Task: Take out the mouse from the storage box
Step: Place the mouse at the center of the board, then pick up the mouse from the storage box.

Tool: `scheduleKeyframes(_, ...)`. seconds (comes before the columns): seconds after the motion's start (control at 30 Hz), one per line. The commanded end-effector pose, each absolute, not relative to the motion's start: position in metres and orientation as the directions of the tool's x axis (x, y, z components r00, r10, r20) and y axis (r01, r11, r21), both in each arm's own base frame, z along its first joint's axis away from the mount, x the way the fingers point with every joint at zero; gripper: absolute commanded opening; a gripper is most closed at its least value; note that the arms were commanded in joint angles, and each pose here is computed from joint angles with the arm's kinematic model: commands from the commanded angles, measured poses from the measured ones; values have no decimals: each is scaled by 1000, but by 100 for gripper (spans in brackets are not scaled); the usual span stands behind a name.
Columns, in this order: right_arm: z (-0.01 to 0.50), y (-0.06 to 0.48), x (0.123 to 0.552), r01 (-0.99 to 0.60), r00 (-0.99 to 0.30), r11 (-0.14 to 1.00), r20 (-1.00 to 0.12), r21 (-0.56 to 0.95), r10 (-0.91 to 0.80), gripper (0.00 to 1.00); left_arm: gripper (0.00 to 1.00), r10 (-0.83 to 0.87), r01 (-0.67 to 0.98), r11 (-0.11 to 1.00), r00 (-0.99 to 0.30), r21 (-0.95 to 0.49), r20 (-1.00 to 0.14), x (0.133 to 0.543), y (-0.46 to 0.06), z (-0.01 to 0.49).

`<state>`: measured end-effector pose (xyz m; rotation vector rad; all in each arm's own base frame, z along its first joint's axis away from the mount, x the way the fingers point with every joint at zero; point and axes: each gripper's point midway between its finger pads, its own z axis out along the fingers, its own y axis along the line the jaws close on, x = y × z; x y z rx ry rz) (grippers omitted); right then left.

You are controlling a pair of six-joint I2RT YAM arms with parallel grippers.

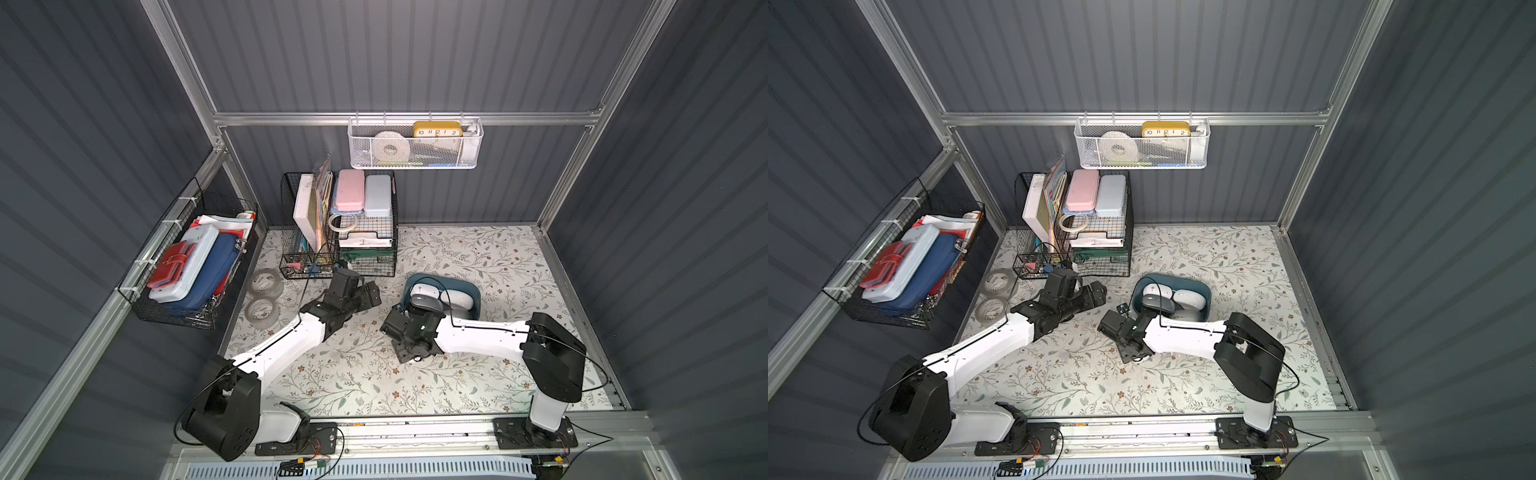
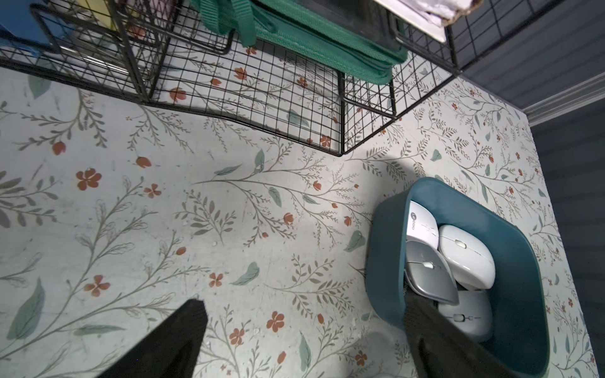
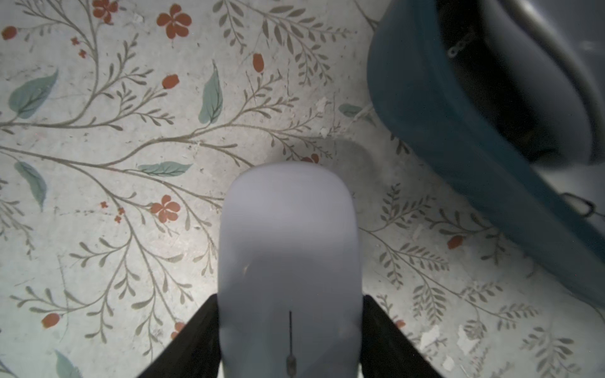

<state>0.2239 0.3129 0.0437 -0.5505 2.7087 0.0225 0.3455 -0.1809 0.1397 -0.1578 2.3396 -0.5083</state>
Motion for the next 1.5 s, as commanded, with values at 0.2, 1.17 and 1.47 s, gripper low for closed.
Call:
scheduleKeyframes(0.2,28,323,222,-296,-884,952,-354,-83,-306,63,99,-283,23,900,-728,-435,-625,343,-177,142)
scheduleKeyframes(1.17,138,248,306,-384,-788,922,-538,47,-300,91,99,-200,131,884,-761,-448,-618,343,-197,145)
scheduleKeyframes(1.47,101,246,336,-419,-794,908,-472,-33,-383,93,99,-200,127,886,-763,-446,-615,344,-196,145)
